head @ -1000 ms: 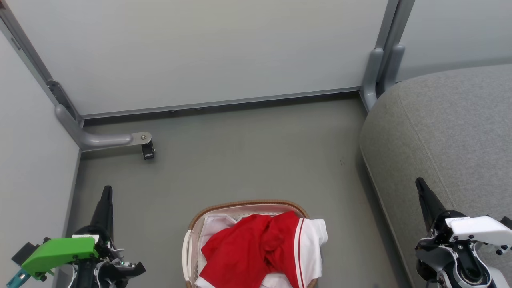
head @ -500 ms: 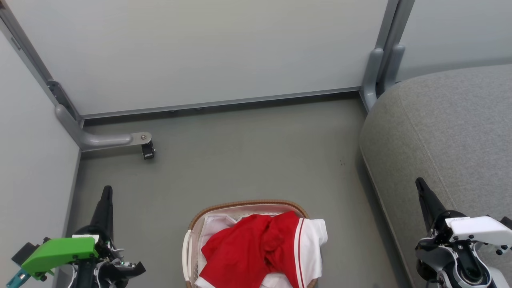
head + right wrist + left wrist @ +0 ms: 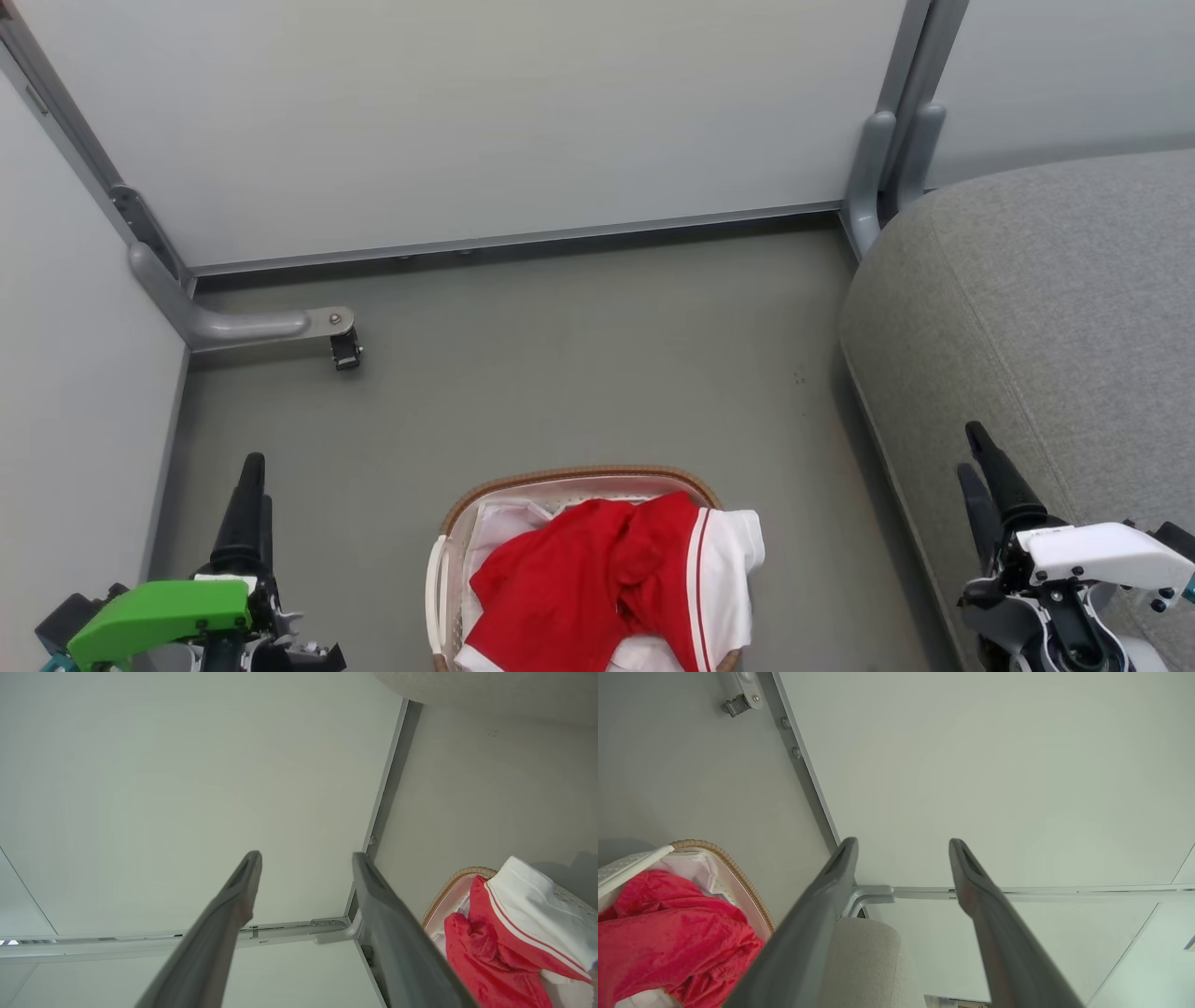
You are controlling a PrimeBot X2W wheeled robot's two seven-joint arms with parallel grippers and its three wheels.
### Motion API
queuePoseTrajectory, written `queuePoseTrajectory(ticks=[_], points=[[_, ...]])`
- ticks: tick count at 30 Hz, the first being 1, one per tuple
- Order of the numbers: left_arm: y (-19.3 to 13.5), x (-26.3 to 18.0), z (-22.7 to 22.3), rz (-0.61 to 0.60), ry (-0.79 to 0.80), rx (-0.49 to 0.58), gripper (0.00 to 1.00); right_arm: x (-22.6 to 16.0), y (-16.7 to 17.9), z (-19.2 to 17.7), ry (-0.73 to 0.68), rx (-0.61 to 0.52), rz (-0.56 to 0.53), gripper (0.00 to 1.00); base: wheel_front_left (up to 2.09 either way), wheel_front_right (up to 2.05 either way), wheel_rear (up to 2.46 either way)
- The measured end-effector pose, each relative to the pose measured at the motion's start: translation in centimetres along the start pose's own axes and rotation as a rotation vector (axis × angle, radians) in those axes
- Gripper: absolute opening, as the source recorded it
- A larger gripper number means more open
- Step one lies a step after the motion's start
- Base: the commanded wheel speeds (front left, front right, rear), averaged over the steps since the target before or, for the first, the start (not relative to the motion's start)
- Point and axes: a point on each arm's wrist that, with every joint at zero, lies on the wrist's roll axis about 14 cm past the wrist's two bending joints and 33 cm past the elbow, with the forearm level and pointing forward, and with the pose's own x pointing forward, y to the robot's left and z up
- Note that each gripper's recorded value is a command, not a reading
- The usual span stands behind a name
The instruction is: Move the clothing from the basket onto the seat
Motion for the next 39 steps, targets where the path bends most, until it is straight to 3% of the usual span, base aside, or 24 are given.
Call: queuePoseTrajectory(ticks=[17, 39], points=[[0.5, 0.0, 0.2, 0.026, -0.014, 0.399, 1.0, 0.6, 0.3, -0.4, 0.013, -0.343, 0.005, 1.0, 0.0, 0.0, 0.0], [1.5, -0.3, -0.5, 0.039, 0.021, 0.788, 1.0, 1.0, 0.2, -2.9, 0.093, -0.729, 0.049, 1.0, 0.0, 0.0, 0.0]])
